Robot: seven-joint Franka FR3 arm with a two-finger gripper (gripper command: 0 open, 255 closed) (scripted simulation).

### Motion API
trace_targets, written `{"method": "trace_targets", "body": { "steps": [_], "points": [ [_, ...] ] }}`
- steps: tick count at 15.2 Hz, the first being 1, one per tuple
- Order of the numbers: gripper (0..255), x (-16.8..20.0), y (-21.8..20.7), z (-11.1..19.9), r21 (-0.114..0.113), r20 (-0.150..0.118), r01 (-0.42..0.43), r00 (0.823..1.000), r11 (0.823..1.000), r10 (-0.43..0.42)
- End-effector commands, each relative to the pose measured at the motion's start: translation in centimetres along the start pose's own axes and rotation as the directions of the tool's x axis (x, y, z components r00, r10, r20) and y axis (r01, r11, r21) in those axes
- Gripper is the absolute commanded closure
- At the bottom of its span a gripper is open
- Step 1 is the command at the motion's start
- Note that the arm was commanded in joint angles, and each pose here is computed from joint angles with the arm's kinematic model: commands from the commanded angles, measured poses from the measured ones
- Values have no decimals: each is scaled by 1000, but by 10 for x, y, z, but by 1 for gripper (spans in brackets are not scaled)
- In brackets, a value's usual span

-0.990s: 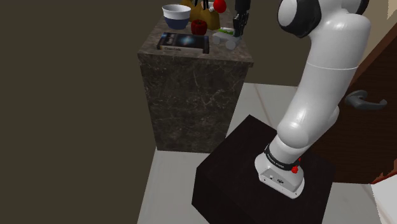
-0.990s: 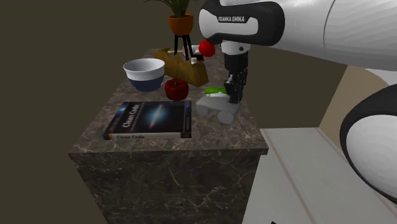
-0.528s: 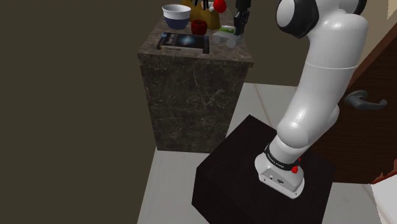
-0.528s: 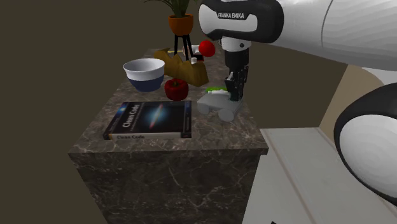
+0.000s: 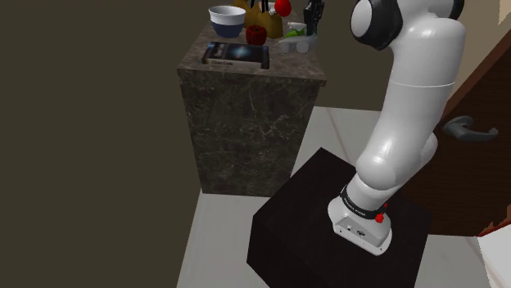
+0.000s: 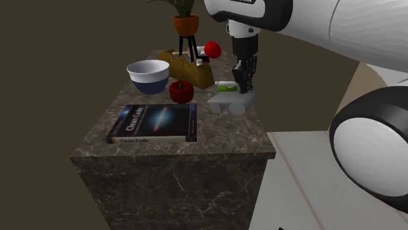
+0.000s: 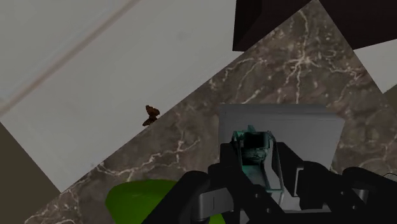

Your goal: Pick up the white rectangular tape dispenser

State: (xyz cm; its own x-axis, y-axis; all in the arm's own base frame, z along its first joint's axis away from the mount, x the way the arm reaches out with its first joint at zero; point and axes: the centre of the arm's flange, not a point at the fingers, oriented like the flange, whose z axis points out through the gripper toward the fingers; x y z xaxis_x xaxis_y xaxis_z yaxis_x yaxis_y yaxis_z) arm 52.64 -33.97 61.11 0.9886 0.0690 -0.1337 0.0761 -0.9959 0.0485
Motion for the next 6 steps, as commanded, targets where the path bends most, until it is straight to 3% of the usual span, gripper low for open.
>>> {"method": "trace_targets", "body": {
  "steps": [1,6],
  "points": [
    [255,-2,-1,-10,0,0,0,1000,1000,0],
    [255,-4,0,-27,0,0,0,1000,1000,0]
  ]
}}
